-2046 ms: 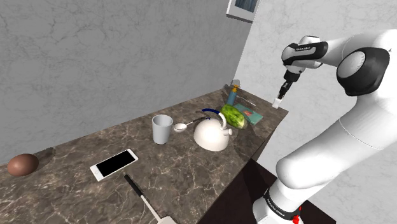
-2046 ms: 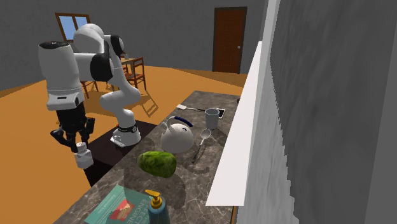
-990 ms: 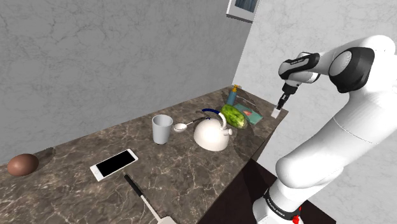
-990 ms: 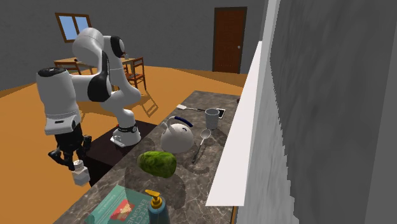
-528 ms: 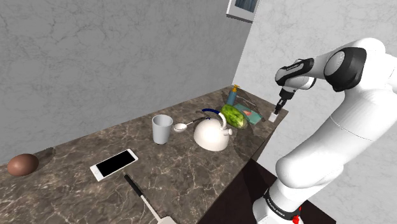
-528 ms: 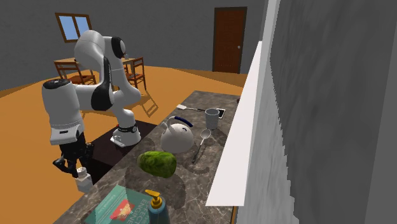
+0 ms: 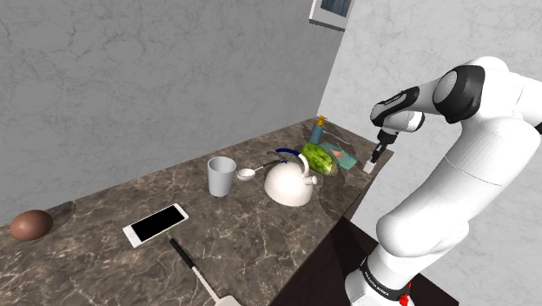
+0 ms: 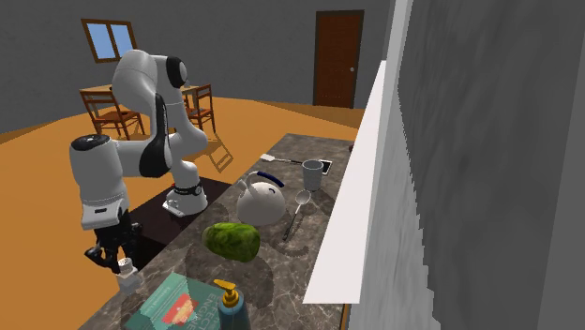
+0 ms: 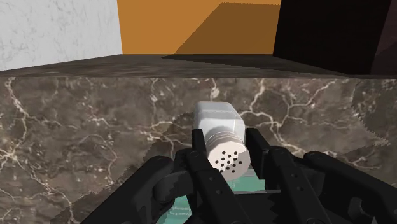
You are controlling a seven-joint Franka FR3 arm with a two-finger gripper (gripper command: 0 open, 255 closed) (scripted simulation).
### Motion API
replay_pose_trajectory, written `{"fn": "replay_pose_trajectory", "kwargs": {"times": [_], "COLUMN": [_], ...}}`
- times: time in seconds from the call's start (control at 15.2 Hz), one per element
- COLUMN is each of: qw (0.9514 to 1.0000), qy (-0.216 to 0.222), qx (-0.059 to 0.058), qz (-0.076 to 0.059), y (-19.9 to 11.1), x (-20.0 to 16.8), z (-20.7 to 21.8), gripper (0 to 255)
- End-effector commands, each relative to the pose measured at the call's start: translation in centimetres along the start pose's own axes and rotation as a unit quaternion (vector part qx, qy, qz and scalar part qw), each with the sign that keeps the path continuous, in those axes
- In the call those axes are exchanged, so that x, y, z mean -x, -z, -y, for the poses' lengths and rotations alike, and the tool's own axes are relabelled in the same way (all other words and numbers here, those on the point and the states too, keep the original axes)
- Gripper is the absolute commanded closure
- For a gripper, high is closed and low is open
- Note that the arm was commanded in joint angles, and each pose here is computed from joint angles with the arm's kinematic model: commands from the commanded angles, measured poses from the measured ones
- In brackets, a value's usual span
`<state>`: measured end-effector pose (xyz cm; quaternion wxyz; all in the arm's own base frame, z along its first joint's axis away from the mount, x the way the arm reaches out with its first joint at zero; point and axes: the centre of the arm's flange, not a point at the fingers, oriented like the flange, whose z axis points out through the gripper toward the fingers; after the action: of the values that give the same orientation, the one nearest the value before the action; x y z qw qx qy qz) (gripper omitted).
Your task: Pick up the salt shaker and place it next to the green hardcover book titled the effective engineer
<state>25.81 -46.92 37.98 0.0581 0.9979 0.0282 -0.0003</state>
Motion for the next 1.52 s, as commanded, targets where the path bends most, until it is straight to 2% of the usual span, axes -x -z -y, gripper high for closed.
{"fn": "replay_pose_trajectory", "kwargs": {"times": [0.0, 0.4, 0.46, 0.79, 1.06, 1.45], "qw": [1.0, 1.0, 1.0, 1.0, 1.0, 1.0], "qy": [0.0, 0.0, 0.0, 0.0, 0.0, 0.0], "qx": [0.0, 0.0, 0.0, 0.0, 0.0, 0.0], "qz": [0.0, 0.0, 0.0, 0.0, 0.0, 0.0], "y": [-0.3, -0.3, -0.3, -0.3, 4.7, 4.7], "x": [0.0, 0.0, 0.0, 0.0, 0.0, 0.0], "z": [0.1, 0.1, 0.1, 0.1, 0.1, 0.1], "gripper": [255, 255, 0, 0, 0, 0]}}
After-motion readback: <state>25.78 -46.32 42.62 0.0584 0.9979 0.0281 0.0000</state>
